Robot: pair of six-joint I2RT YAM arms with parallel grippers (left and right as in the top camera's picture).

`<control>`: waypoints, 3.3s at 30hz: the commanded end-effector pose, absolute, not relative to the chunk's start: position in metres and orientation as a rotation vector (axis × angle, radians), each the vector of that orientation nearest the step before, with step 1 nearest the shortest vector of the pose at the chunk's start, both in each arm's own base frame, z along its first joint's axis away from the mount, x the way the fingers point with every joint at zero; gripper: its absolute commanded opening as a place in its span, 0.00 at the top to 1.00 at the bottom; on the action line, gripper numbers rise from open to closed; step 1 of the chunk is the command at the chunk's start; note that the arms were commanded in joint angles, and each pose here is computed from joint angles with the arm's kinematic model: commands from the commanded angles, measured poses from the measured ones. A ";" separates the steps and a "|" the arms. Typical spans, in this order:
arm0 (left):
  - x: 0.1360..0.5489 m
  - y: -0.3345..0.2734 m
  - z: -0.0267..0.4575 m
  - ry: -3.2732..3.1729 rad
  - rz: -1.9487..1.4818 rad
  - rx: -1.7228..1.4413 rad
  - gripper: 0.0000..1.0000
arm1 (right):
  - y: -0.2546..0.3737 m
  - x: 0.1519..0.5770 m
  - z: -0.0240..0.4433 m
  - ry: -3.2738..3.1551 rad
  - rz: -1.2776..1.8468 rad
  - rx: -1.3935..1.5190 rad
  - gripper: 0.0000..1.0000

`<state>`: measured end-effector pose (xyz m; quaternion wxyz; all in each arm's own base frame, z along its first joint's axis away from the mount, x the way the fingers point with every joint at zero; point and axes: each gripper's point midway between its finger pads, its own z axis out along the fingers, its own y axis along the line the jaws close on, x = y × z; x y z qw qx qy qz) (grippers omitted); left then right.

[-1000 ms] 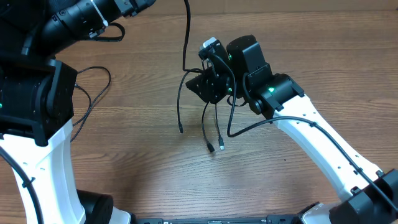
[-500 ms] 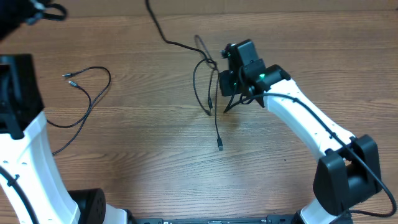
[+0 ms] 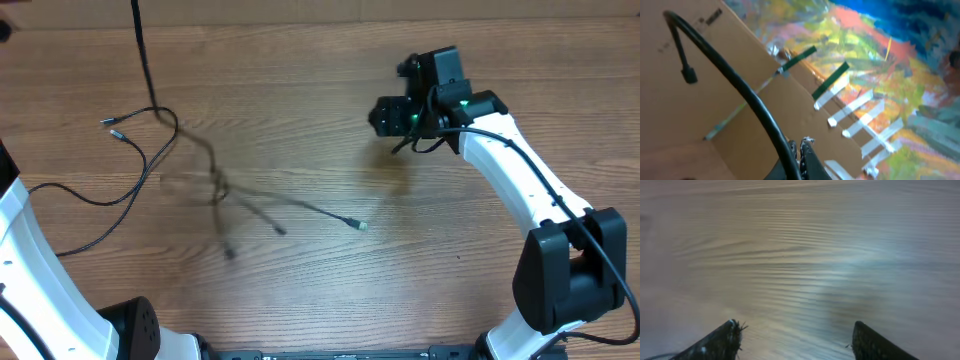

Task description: Untangle cables

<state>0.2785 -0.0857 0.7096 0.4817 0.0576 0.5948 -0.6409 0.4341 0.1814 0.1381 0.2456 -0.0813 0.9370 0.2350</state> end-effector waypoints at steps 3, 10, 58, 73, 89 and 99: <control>0.264 -0.095 0.701 1.508 -1.520 0.269 0.96 | 0.266 0.390 0.213 2.184 1.319 -0.724 0.29; 0.296 -0.086 0.670 1.604 -1.518 0.161 0.96 | 0.330 0.330 0.271 1.774 1.634 -1.101 0.29; 0.340 -0.164 0.650 1.621 -1.675 0.022 0.96 | 0.354 0.364 0.297 1.663 1.408 -1.012 0.06; 0.369 -0.140 0.656 1.526 -1.567 -0.175 0.96 | 0.373 0.341 0.286 1.760 1.495 -1.010 0.96; 0.360 -0.089 0.609 1.728 -1.443 -0.028 0.96 | 0.229 0.421 0.271 2.055 1.300 -0.555 0.96; 0.368 -0.081 0.519 2.017 -1.201 -0.206 0.84 | 0.193 0.395 0.445 1.702 1.145 -0.540 0.96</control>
